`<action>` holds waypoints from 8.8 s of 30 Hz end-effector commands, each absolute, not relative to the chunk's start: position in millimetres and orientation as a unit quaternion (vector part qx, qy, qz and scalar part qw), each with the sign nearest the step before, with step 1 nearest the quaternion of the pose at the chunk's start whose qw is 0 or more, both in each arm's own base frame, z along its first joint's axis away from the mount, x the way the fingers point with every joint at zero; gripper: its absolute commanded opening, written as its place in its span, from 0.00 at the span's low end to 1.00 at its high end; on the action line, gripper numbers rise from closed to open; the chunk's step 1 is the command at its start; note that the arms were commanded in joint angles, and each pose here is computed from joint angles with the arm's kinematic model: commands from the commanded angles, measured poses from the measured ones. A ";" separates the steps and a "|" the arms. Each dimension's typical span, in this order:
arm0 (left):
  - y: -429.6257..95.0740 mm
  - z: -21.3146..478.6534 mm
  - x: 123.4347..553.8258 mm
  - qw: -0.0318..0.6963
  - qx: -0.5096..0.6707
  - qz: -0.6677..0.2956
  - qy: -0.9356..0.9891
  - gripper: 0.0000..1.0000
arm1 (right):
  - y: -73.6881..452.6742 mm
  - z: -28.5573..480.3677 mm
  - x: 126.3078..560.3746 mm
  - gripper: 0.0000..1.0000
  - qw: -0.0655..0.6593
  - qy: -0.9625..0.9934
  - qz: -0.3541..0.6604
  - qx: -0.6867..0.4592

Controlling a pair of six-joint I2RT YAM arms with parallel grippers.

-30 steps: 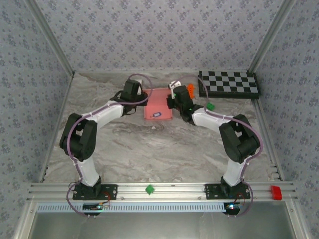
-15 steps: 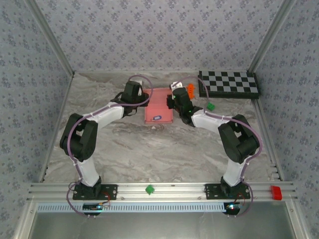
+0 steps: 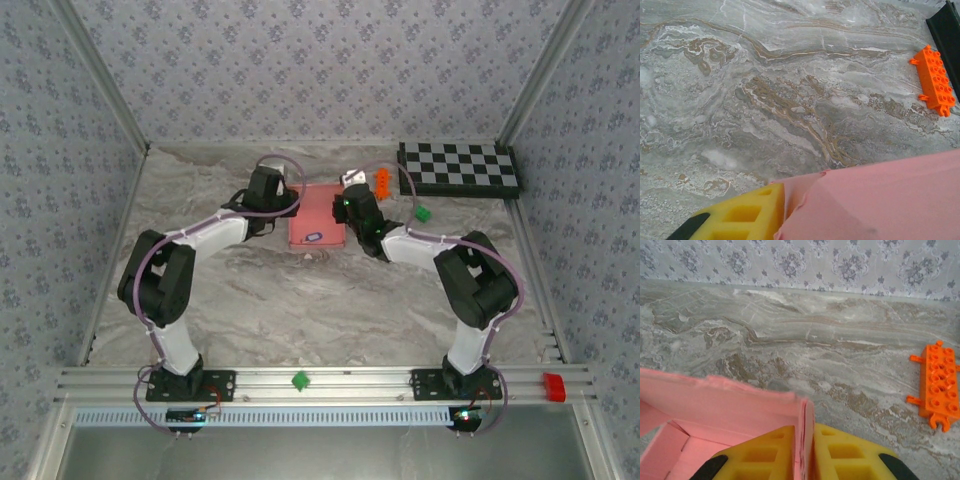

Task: Fold the paper box

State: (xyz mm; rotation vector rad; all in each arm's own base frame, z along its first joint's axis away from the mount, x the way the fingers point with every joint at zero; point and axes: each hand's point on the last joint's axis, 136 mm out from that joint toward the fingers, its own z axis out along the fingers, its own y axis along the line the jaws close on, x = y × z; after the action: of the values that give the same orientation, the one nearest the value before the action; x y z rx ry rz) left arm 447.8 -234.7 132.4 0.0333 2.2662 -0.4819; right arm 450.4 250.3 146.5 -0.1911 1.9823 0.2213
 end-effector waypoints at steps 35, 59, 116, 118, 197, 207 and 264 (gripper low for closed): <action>-243.0 162.3 439.0 0.426 -0.015 -0.224 0.877 0.36 | 254.4 156.7 440.3 0.18 0.571 0.816 0.086 -0.022; -226.9 152.5 433.0 0.407 -0.052 -0.194 0.891 0.36 | 247.4 149.7 436.9 0.14 0.562 0.824 0.070 -0.008; -230.5 128.1 408.0 0.377 -0.165 -0.207 0.887 0.27 | 253.6 143.1 415.6 0.08 0.578 0.813 0.064 0.043; -230.3 127.6 407.7 0.379 -0.168 -0.204 0.887 0.26 | 253.5 140.7 413.8 0.08 0.577 0.813 0.064 0.045; -199.5 109.8 345.6 0.410 -0.160 -0.158 0.884 0.28 | 254.4 111.4 364.5 0.08 0.563 0.825 0.016 0.042; -172.9 133.6 327.1 0.452 -0.154 -0.143 0.867 0.28 | 254.4 110.5 363.6 0.08 0.562 0.826 0.014 0.041; -223.6 119.1 385.8 0.325 -0.040 -0.129 0.936 0.32 | 246.1 122.3 339.0 0.41 0.535 0.845 0.005 0.020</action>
State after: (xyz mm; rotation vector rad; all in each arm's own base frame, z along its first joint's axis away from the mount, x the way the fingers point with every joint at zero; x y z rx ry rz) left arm 380.1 -224.2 114.4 -0.0828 2.4572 -0.3565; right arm 347.1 253.5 117.5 0.0439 1.9974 0.0276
